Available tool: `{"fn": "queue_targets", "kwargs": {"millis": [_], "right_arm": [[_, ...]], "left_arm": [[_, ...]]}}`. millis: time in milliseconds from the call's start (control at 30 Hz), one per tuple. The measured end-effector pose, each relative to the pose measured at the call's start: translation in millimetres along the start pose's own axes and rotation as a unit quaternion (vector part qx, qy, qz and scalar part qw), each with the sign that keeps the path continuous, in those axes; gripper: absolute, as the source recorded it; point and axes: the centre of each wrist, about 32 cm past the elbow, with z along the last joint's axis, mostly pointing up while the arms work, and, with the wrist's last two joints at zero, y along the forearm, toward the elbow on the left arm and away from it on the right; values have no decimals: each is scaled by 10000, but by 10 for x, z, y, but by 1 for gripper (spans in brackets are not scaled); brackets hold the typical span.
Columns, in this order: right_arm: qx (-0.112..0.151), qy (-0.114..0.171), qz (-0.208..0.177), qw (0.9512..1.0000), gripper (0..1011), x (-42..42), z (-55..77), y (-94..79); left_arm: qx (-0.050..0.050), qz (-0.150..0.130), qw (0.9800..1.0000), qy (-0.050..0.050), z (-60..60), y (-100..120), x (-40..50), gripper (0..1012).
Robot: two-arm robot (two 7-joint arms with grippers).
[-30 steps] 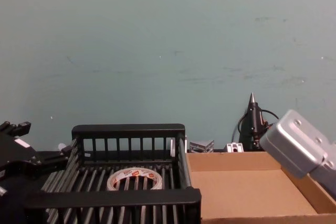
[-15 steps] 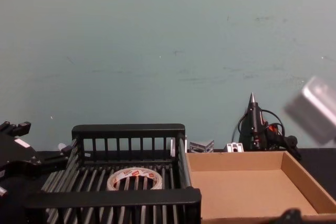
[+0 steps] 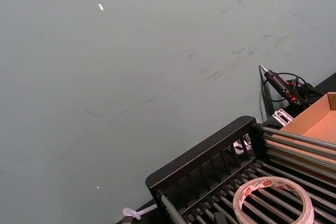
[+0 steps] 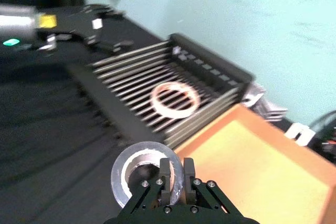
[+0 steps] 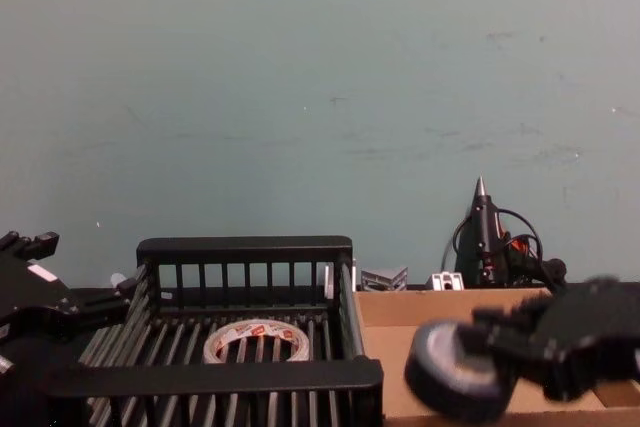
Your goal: Pick up the white tape and place it into the black box , Pick up the silver tape and place it into the brown box.
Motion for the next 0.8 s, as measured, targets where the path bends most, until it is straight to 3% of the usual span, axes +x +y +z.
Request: {"fn": "queue_targets", "kwargs": {"millis": [267,367,667,800], "right_arm": [[180,111,-666,9976,151,233,80,96],[188,133,-1001,9947,151,356,115,191],[36,289,-1611,9865,151,598,170,509],[-121,431,-1825,9822,151,698,184,736]], "left_arm": [[0,0,10000,0,0,0,0,1001],[0,0,10000,0,0,0,0,1001],[1,0,10000,0,0,0,0,1001],[0,-1,10000,0,0,0,0,1001]]}}
